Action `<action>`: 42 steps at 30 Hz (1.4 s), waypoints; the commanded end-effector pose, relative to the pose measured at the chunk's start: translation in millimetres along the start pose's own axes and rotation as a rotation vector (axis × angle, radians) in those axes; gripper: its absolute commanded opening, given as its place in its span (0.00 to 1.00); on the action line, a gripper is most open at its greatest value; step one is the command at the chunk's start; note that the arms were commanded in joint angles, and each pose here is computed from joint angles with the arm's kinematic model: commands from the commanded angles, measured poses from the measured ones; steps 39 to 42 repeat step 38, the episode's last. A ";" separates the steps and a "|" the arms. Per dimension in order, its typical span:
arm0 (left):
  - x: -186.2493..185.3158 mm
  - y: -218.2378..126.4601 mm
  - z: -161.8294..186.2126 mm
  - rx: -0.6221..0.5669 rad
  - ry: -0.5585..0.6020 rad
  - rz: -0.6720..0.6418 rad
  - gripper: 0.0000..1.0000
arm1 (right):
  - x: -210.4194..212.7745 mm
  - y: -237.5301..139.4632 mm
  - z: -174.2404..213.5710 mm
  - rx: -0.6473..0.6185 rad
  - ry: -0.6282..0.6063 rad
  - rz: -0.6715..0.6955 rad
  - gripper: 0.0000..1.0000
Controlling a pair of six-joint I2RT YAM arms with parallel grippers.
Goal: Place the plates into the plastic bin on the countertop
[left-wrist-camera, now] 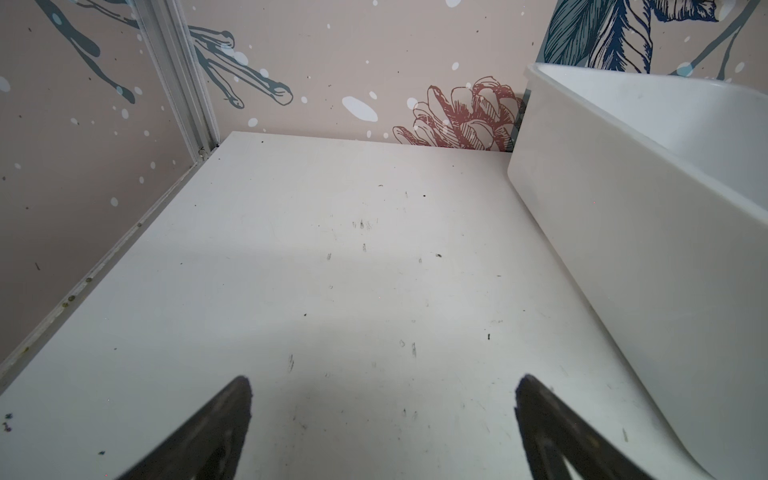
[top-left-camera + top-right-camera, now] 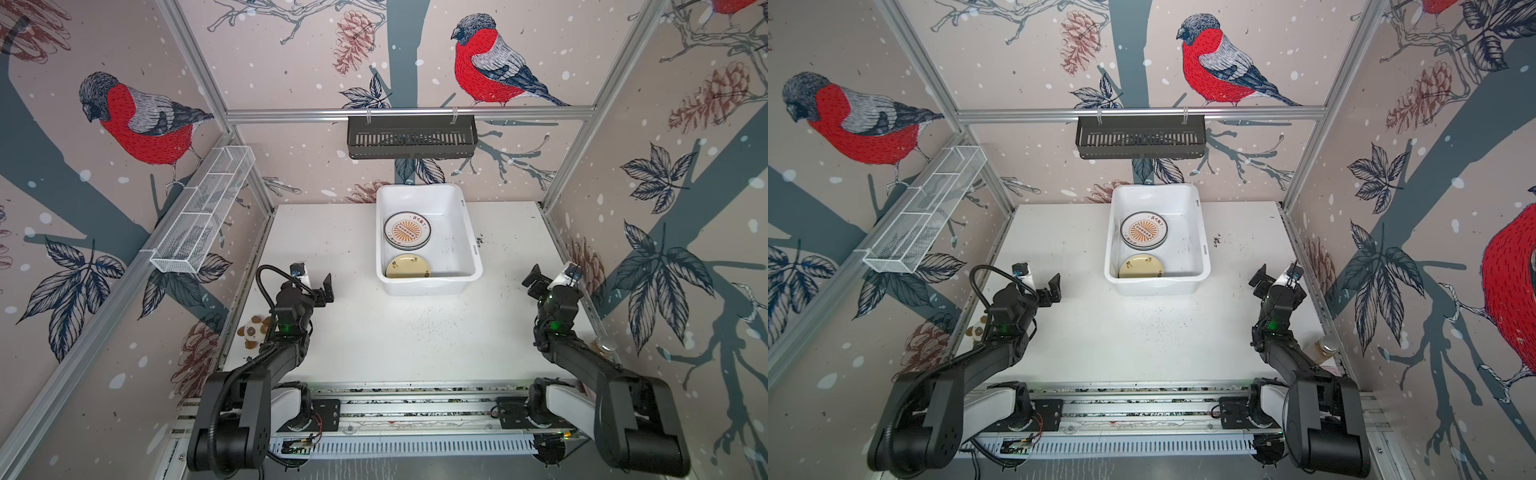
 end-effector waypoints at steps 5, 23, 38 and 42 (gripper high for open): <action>12.4 -7.0 -22.1 -0.272 0.047 -0.101 0.98 | 14.6 -9.5 -0.3 -0.144 -0.038 -0.067 1.00; 10.7 33.0 -11.3 -0.142 0.068 -0.073 0.99 | 38.9 14.1 27.8 -0.080 -0.150 -0.091 1.00; 9.7 33.9 -10.6 -0.134 0.074 -0.084 0.99 | 38.9 12.9 26.9 -0.094 -0.149 -0.094 1.00; 9.7 33.9 -10.6 -0.134 0.074 -0.084 0.99 | 38.9 12.9 26.9 -0.094 -0.149 -0.094 1.00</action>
Point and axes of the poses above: each gripper's point midway between its finger pads, its own y axis out along the fingers, its own x axis along the line the jaws close on, z = x × y, the point moved 4 cm from there along -y, back along the fingers, and after that the axes turned 10 degrees about y, right-handed, at the moved point
